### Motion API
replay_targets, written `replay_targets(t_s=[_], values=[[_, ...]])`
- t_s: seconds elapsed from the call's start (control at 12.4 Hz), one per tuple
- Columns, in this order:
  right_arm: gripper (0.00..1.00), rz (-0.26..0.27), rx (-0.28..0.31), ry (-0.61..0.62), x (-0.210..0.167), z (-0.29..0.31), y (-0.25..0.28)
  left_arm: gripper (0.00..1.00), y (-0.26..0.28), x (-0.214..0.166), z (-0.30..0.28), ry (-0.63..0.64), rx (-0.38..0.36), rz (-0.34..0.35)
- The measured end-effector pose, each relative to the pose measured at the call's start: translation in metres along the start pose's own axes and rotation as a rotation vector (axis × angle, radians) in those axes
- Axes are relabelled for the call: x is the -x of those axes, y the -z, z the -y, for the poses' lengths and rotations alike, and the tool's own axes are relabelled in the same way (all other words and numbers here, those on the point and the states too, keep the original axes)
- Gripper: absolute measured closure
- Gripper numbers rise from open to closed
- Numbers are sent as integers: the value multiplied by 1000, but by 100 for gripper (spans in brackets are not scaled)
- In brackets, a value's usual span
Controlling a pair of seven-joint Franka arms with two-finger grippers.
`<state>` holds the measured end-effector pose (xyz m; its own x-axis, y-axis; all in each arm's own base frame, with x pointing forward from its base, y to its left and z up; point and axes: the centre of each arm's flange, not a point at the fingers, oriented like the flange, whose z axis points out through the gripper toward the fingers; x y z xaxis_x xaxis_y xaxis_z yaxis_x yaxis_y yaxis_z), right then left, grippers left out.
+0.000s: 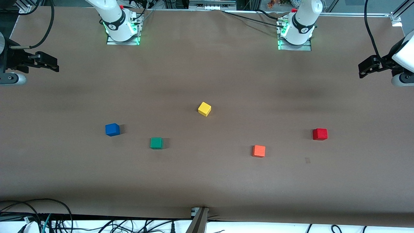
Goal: Pass red block to right arm, stack on blue
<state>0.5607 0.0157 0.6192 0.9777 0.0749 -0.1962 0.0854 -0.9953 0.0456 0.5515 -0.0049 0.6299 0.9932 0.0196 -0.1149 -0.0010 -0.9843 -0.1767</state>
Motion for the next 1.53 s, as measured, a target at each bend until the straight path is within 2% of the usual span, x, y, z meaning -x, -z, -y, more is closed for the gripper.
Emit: replay_targets(t_s=[0.32, 0.56, 0.97, 1.13, 1.53], values=[[0, 0, 0, 0, 0, 0, 0, 0, -7, -5, 21, -178, -132, 28], [0, 0, 0, 0, 0, 0, 0, 0, -32, -24, 50, -342, -158, 67], [0, -7, 1, 2, -1, 1, 0, 0, -103, -64, 149, -666, -85, 142], [0, -15, 1, 1, -2, 1, 1, 0, -134, -83, 171, -776, -32, 147], [0, -39, 2, -5, -7, -3, 1, 0, -231, -116, 222, -1061, 151, 4]])
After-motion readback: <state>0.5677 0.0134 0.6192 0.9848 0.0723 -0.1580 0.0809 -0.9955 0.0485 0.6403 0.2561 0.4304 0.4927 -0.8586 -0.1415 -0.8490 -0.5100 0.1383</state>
